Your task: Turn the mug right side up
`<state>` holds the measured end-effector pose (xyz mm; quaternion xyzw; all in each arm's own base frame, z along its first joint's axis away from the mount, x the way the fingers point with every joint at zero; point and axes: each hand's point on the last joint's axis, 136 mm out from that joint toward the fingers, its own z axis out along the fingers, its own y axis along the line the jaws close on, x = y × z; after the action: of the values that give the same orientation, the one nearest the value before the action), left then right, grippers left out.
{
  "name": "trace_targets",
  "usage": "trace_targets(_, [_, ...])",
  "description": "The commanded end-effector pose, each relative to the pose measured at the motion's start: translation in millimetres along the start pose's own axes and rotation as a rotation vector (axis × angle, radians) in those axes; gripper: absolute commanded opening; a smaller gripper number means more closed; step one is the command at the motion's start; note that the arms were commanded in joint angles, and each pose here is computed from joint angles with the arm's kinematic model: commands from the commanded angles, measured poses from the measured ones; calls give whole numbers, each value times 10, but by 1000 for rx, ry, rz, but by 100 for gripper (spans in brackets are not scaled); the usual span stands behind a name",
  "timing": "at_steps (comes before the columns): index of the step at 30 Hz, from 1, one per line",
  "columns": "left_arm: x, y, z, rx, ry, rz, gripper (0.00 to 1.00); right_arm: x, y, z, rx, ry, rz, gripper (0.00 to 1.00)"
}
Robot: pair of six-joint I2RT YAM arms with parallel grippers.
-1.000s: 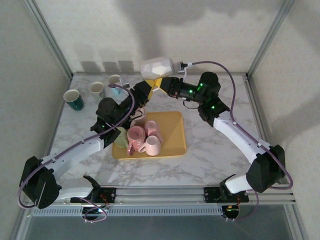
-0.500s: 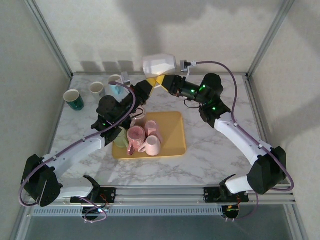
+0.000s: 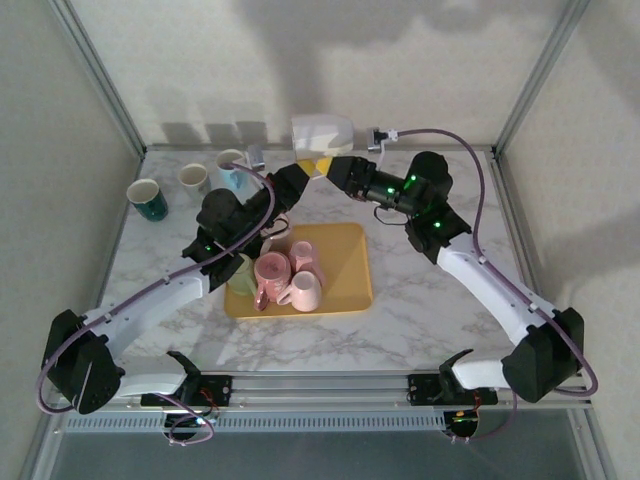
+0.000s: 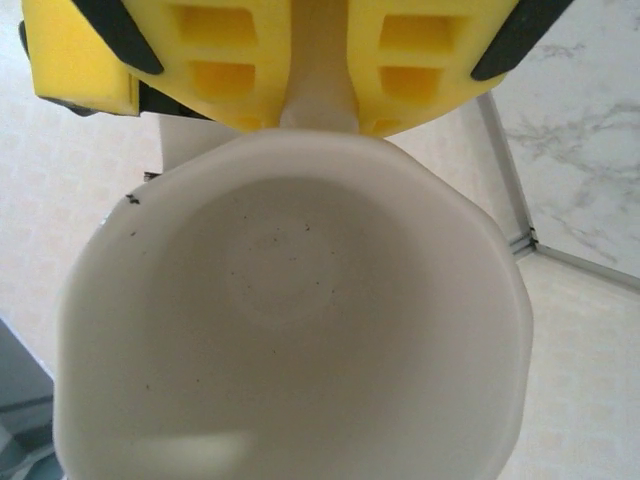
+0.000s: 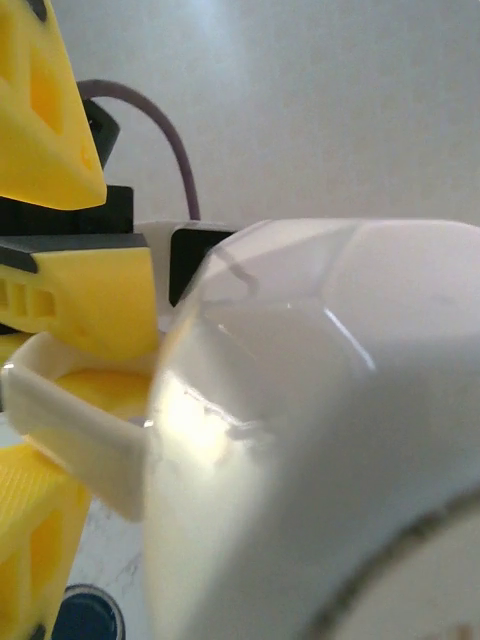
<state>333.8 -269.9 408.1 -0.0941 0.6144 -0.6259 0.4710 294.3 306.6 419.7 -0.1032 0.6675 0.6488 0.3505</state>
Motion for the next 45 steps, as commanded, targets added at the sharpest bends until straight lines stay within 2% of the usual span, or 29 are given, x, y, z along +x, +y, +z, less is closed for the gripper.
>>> trace_targets(1, [-384,-654,-128,144,-125,114,0,51,27,-183,52,21,-110,63])
trace_targets(8, [-512,-505,-98,8,-126,222,0,254,-272,-524,308,144,-288,65])
trace_targets(12, [-565,-282,-19,-115,-88,306,0,327,-521,-718,468,196,-360,65])
trace_targets(15, [-617,-55,35,-229,-64,382,0,340,-660,-796,534,219,-384,65])
trace_targets(25, [-983,907,152,-642,-15,566,0,335,-912,-786,599,277,-385,65])
trace_targets(33, [-1013,1838,305,-948,143,623,0,348,-1208,-723,639,333,-328,64])
trace_targets(42, [-1091,2655,390,-1190,178,656,0,299,-1451,-625,657,334,-262,62])
trace_targets(45, [-1139,2856,400,-1225,175,673,0,318,-1531,-619,666,340,-242,62])
